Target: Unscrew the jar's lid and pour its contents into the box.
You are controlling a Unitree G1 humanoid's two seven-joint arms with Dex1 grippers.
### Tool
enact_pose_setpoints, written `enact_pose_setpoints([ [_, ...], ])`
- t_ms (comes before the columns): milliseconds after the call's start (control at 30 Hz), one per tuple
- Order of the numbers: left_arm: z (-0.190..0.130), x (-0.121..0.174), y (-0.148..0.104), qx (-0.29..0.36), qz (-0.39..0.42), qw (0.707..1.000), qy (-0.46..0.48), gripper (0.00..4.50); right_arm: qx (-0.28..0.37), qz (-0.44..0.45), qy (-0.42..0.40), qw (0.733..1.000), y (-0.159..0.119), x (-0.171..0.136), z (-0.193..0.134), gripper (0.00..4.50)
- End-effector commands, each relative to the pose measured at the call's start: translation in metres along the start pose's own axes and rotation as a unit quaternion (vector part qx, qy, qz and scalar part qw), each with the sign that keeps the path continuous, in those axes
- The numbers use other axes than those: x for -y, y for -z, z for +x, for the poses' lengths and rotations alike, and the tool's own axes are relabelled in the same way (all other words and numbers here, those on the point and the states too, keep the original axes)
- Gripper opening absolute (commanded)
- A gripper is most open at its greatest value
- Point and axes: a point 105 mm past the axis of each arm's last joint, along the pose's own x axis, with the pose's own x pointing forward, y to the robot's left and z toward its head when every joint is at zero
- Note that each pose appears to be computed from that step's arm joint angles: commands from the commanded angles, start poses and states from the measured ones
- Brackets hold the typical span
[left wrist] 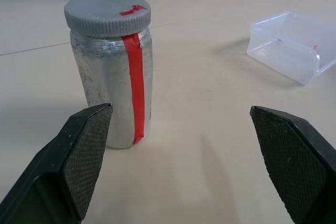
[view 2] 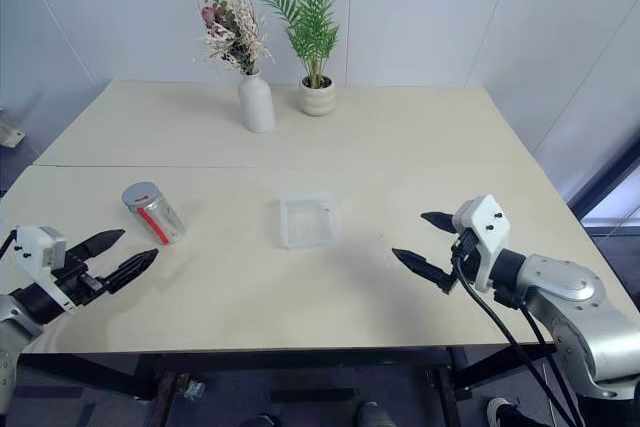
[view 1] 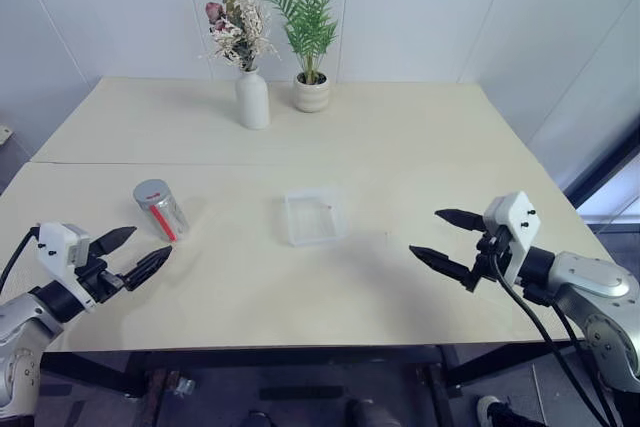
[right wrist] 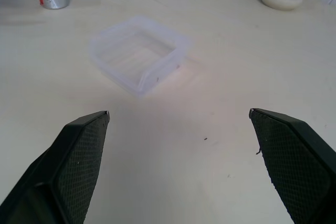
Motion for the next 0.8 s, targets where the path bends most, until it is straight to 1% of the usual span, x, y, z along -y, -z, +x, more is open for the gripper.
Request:
enact_pose_setpoints([
  [33,0.002,0.004,-0.014,0.018,0.018,1.000,0.001,4.48,0.020,-0.024,0.010,0.999,-0.014,0.005,-0.003,4.50],
  [200,0.010,0.004,-0.012,0.026,0.017,0.999,-0.022,4.48,0.022,-0.025,0.006,0.999,-0.012,0.002,0.000,4.50],
  [367,0.018,0.004,-0.014,0.034,0.025,0.998,-0.052,4.48,0.030,-0.028,0.000,0.999,-0.017,0.003,0.004,4.50],
  [400,0.017,0.000,-0.014,0.034,0.026,0.997,-0.060,4.48,0.033,-0.029,-0.003,0.999,-0.019,0.000,0.008,4.50],
  [467,0.020,0.001,-0.011,0.038,0.031,0.996,-0.069,4.48,0.038,-0.035,-0.011,0.999,-0.021,-0.002,0.012,4.50],
  [633,0.029,0.012,-0.004,0.049,0.024,0.994,-0.096,4.48,0.038,-0.038,-0.006,0.999,-0.021,0.006,0.014,4.50],
  [800,0.032,0.012,-0.002,0.054,0.026,0.991,-0.120,4.48,0.039,-0.041,-0.008,0.998,-0.020,0.005,0.018,4.50],
])
